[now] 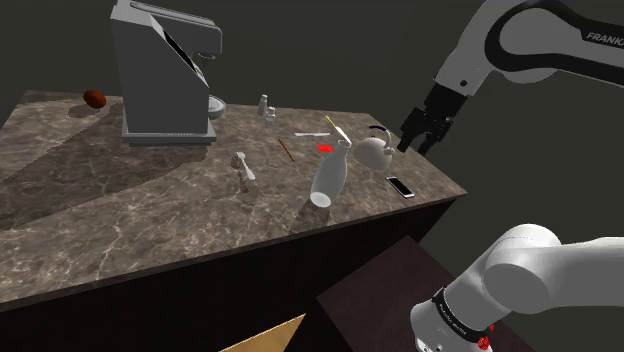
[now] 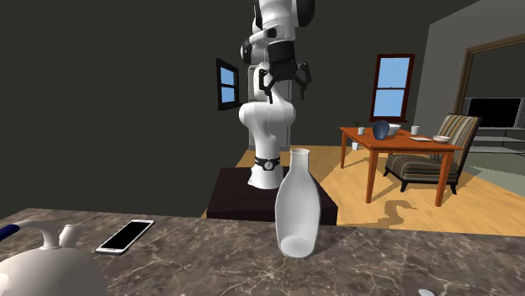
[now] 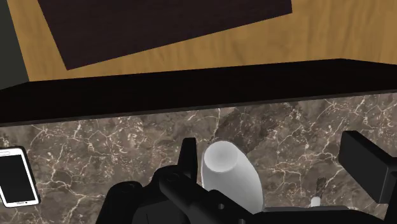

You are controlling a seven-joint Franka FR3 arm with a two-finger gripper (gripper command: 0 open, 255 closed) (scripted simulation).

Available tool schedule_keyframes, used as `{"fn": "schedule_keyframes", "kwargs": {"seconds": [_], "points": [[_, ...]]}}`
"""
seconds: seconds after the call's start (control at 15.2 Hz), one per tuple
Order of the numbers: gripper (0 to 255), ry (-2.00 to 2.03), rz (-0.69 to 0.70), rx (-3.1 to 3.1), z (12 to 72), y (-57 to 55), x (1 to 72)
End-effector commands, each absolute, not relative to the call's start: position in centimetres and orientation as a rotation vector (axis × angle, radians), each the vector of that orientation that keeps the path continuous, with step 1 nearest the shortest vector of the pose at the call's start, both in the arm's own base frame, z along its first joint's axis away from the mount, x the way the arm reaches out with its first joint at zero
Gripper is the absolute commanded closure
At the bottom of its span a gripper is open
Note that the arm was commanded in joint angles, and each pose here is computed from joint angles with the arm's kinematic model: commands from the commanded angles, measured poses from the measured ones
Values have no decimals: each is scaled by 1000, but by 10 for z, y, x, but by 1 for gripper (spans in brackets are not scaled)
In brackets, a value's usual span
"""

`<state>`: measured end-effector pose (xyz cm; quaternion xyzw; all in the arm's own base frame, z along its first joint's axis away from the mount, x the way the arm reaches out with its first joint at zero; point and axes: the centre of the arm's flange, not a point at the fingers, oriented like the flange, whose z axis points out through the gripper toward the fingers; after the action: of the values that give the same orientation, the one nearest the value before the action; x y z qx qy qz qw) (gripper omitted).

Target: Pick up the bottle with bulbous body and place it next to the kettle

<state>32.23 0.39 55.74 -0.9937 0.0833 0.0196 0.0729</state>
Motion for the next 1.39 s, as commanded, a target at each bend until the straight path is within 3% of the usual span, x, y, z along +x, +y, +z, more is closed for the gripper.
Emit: {"fn": "schedule_keyframes", "kwargs": {"seconds": [0.0,0.99,1.32], "points": [[0,250,59,-2985,557,4,322],[0,169,50,-3118,468,23,499],[0,166,49,-3124,443,24,505]]}}
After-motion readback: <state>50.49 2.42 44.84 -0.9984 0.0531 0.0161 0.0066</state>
